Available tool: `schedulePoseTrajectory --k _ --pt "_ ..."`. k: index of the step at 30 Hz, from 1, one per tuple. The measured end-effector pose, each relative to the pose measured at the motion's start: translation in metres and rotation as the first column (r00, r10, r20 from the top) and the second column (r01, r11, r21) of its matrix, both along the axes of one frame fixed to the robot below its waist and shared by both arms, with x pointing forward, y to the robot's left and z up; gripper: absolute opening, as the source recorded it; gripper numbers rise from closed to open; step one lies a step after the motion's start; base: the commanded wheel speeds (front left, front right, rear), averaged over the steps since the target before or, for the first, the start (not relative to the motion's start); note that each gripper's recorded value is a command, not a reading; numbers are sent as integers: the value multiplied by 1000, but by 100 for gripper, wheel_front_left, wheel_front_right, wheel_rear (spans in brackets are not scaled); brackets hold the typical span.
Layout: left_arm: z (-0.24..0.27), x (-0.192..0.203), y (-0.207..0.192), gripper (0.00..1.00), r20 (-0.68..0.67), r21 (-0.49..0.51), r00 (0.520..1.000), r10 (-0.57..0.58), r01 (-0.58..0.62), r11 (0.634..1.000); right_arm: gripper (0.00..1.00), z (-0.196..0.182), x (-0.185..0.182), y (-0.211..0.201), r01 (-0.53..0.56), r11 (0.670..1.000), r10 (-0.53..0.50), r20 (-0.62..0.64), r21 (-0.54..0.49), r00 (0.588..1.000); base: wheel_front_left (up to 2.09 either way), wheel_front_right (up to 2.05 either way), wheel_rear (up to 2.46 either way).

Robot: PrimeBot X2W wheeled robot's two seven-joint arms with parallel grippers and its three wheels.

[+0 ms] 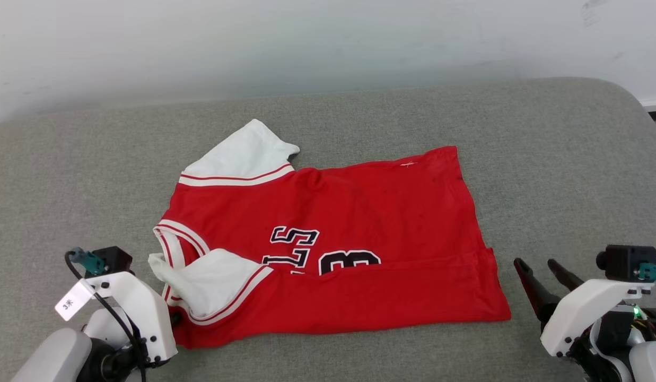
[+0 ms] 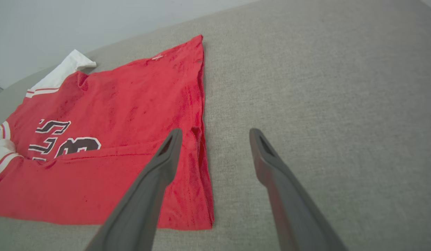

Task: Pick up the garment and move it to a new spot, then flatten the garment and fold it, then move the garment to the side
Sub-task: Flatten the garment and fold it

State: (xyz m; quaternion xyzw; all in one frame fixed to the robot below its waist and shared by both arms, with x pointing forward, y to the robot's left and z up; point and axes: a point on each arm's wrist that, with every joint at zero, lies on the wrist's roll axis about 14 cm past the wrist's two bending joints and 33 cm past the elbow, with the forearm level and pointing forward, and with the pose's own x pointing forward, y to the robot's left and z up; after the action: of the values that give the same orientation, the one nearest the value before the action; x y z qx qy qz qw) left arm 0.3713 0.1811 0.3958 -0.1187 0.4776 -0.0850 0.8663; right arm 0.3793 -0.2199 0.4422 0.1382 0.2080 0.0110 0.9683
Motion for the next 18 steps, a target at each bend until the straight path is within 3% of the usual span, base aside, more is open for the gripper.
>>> schedulePoseTrajectory --k 6,18 --pt "23 9 6 0 86 22 996 -1 -1 1000 100 -22 -11 7 -113 993 115 -239 22 964 0 0 0" --pt "37 17 4 0 153 30 988 -3 -2 1000 100 -52 -12 43 -241 968 245 -406 63 880 0 0 0"
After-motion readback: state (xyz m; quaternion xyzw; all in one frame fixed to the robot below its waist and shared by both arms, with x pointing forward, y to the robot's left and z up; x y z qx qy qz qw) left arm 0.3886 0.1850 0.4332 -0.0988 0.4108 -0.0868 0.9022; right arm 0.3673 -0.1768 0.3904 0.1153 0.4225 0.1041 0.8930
